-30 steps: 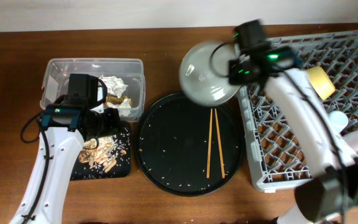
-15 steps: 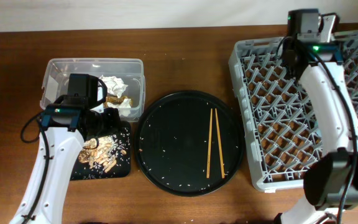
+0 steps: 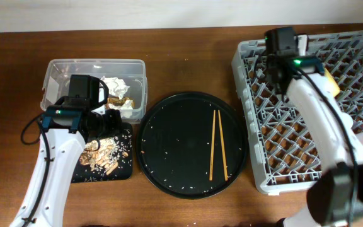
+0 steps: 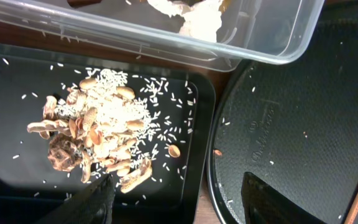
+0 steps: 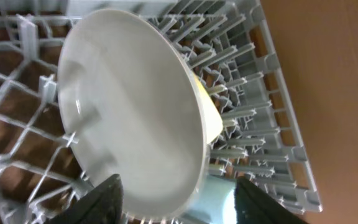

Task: Sort waste into correct bins and load items into the dishwasher rack
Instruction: 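Stand the white plate upright in the rack with the right gripper, then reach the right gripper to the chopsticks and grasp one, then place the first chopstick into the rack with the right gripper, then return the right gripper to the tray and grasp the second chopstick, then place the second chopstick into the rack with the right gripper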

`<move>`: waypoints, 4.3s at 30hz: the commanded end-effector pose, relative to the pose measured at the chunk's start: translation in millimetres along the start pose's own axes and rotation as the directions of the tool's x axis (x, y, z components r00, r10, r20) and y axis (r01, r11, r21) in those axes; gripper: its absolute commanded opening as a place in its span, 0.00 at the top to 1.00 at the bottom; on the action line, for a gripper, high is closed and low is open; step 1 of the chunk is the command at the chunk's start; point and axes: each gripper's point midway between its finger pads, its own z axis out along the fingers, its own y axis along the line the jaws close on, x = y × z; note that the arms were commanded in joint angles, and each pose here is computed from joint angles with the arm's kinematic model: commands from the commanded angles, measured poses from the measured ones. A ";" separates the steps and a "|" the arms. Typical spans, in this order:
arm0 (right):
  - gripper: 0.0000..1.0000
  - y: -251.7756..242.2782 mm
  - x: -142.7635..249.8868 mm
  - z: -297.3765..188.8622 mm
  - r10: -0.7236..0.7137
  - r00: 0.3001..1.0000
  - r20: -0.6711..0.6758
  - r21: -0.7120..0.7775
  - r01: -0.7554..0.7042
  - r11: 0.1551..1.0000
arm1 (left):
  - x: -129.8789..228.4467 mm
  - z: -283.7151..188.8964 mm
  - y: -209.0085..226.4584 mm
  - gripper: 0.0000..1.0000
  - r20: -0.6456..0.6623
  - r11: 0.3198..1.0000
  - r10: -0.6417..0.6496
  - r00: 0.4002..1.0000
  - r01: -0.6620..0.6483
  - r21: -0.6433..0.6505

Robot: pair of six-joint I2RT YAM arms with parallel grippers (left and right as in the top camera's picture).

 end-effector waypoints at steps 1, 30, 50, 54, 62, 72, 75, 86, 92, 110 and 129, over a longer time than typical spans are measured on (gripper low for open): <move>0.35 15.0 5.6 -56.4 0.061 0.998 0.027 -0.330 -0.048 0.943 | -1.1 -3.8 1.5 0.35 0.014 1.000 -0.009 1.000 0.009 -0.003; 0.66 231.5 244.7 -39.3 -0.368 0.848 -0.382 -0.673 0.017 0.739 | -0.9 -3.8 1.0 0.35 0.013 1.000 -0.009 1.000 0.009 0.000; 0.96 95.3 116.3 -72.8 -0.297 0.929 -0.220 -0.654 0.086 0.752 | -0.8 -3.8 1.0 0.35 0.012 1.000 -0.009 1.000 0.009 0.000; 0.96 81.3 146.7 -37.3 -0.334 0.886 -0.322 -0.637 0.058 0.769 | -1.0 -3.8 1.0 0.35 0.013 1.000 -0.009 1.000 0.009 0.000; 0.77 99.3 171.4 -13.0 -0.340 0.881 -0.330 -0.638 0.058 0.768 | -1.0 -3.8 1.0 0.35 0.013 1.000 -0.009 1.000 0.009 0.000; 0.62 128.2 113.0 -96.8 -0.298 0.932 -0.208 -0.810 0.007 0.586 | -0.9 -3.8 1.0 0.35 0.013 1.000 -0.009 1.000 0.009 0.000; 0.51 175.9 151.7 -101.9 -0.346 0.910 -0.228 -0.822 0.010 0.570 | -0.9 -3.8 1.0 0.35 0.013 1.000 -0.009 1.000 0.009 0.000; 0.46 248.2 234.5 -68.5 -0.402 0.860 -0.314 -0.737 0.046 0.674 | -0.8 -3.8 0.9 0.35 0.012 1.000 -0.009 1.000 0.009 0.000; 0.78 255.2 253.6 -52.3 -0.433 0.821 -0.373 -0.711 0.047 0.701 | -0.8 -3.8 1.0 0.35 0.012 1.000 -0.009 1.000 0.009 0.000; 0.96 88.8 79.7 -66.8 -0.279 0.936 -0.215 -0.665 0.069 0.744 | -0.1 -3.8 1.2 0.35 0.009 1.000 -0.009 1.000 0.009 -0.001; 0.40 75.0 87.3 -57.3 -0.155 0.958 -0.241 -0.736 -0.076 0.673 | -12.1 -4.3 -2.0 0.13 0.059 0.999 0.046 0.997 -0.046 0.009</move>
